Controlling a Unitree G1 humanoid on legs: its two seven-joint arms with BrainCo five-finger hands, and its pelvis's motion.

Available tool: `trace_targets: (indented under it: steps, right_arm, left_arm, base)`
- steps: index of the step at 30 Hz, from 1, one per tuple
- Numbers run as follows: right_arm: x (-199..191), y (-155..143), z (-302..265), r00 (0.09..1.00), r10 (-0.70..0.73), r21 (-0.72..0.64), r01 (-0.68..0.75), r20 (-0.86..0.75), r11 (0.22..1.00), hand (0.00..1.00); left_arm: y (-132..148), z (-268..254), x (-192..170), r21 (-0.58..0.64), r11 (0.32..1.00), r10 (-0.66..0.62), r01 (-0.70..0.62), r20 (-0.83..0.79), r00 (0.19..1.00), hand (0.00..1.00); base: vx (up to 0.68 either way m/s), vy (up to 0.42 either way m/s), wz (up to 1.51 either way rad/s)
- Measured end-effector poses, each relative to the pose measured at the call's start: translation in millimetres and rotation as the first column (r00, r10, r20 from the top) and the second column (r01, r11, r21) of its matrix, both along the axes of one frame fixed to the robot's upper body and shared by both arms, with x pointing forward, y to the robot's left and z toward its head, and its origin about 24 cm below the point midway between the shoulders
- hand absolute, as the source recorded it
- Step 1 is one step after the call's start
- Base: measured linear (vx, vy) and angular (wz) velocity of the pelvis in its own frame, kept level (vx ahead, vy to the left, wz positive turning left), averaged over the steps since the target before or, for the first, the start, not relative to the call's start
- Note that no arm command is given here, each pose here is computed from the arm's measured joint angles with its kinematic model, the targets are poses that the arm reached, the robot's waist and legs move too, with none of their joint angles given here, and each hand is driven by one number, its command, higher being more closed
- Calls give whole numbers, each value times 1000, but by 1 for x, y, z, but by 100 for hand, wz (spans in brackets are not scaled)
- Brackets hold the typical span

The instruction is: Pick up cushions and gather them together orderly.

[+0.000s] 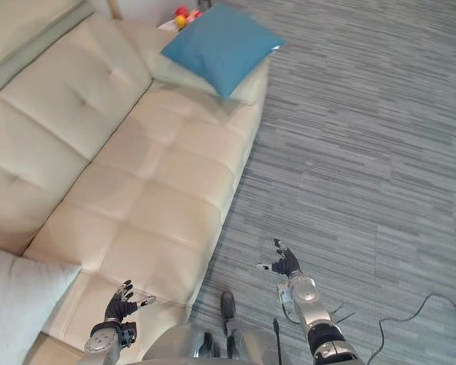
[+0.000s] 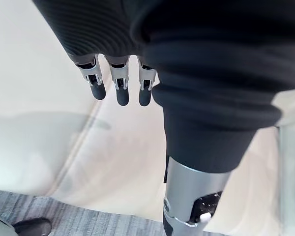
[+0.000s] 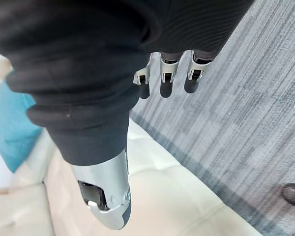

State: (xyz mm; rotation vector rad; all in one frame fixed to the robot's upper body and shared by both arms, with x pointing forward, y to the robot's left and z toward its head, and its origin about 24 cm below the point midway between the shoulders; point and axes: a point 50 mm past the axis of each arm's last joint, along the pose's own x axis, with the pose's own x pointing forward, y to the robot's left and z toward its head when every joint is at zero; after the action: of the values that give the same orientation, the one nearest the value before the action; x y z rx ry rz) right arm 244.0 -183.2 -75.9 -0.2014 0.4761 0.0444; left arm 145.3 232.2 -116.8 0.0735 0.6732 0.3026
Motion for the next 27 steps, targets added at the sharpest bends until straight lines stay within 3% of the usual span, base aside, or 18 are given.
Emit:
trace_targets:
  steps: [4,11,17,20,27]
  right_arm:
    - [-19,-10,-13,997,-52,-9,51,-62,999,0]
    - [-41,-13,-27,988,-77,-10,76,-138,997,0]
    - [-49,-18,-29,985,-95,-13,94,-146,996,0]
    - [-45,-33,-25,980,-143,-32,140,-136,990,0]
    - [-54,-36,-31,969,-180,-12,180,-171,984,0]
  left_arm:
    - [-14,-8,-9,-55,998,16,-18,-33,999,0]
    - [-35,-10,-3,-73,992,-107,103,-42,993,0]
    - [-27,-8,4,-41,991,-129,127,-50,990,0]
    - [-36,-9,10,-61,990,-133,130,-44,990,0]
    - [-43,-14,5,-91,989,-124,118,-64,990,0]
  base:
    - [212,44,-98]
    - [334,-33,-24]
    - [445,-234,4]
    - [463,-249,-3]
    - [438,-186,4]
